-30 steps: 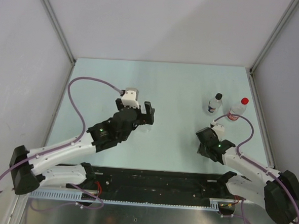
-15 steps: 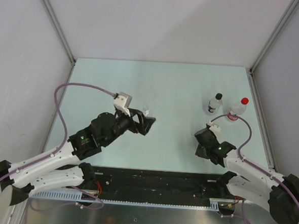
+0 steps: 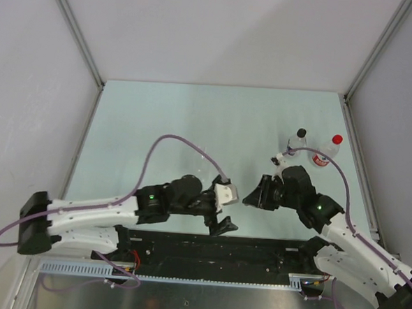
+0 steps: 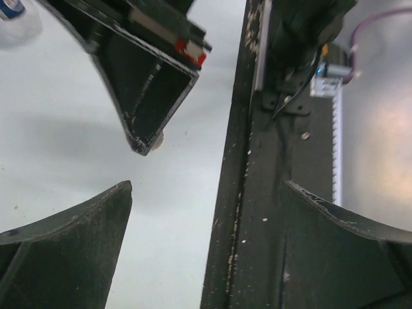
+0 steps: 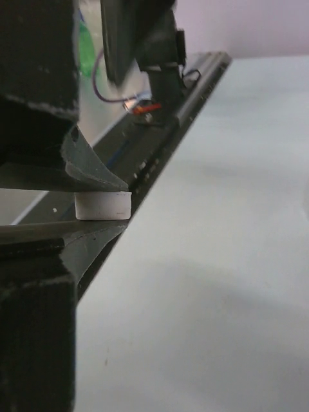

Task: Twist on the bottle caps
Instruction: Pick up the bottle cap from the center of the board.

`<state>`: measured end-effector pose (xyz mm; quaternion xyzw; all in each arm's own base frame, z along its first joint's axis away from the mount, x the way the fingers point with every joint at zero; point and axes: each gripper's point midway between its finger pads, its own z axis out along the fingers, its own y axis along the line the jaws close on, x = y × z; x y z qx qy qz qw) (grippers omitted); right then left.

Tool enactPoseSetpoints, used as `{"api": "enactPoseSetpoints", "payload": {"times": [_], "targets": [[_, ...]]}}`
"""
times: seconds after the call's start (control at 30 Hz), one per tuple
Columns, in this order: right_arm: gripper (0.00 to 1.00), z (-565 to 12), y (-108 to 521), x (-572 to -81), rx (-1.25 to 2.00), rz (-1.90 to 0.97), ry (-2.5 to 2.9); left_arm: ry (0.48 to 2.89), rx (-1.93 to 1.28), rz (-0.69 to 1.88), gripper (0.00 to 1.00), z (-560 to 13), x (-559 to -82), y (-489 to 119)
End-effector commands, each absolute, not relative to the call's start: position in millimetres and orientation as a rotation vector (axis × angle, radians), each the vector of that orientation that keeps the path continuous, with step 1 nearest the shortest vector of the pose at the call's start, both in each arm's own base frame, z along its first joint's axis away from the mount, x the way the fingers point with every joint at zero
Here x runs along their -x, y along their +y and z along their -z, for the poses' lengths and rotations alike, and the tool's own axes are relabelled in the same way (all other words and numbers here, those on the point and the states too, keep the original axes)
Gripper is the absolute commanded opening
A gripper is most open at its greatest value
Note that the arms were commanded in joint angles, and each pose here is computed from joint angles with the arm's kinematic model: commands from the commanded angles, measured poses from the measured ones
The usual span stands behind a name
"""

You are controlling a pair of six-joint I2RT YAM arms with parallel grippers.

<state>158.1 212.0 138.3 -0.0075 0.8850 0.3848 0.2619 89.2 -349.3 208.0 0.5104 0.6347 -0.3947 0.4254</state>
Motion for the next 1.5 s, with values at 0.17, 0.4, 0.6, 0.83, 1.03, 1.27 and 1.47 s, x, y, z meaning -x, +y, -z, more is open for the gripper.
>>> {"api": "enactPoseSetpoints", "payload": {"times": [0.17, 0.4, 0.6, 0.83, 1.03, 1.27, 1.47], "targets": [[0.15, -169.2, 239.6, -130.1, 0.132, -1.261, 2.515, 1.500, -1.457, 0.832, 0.93, -186.3, -107.0, -390.9], [0.15, -176.0, 245.3, -122.0, 0.270, -1.297, 2.465, 1.526, -1.390, 0.788, 0.87, -184.9, -118.9, -392.3], [0.15, -186.3, 250.3, -114.1, 0.347, -1.363, 2.420, 1.484, -1.385, 0.809, 0.75, -187.8, -116.8, -393.2], [0.14, -196.4, 252.1, -110.4, 0.349, -1.414, 2.396, 1.472, -1.427, 0.820, 0.65, -179.8, -111.7, -392.3], [0.13, -193.1, 247.8, -112.3, 0.307, -1.384, 2.438, 1.495, -1.420, 0.756, 0.58, -171.6, -118.9, -384.4], [0.14, -189.3, 248.8, -111.7, 0.304, -1.386, 2.465, 1.466, -1.448, 0.794, 0.29, -175.8, -112.9, -389.0], [0.26, -184.6, 248.7, -112.9, 0.311, -1.369, 2.479, 1.454, -1.434, 0.818, 0.11, -180.2, -112.0, -394.0]]}}
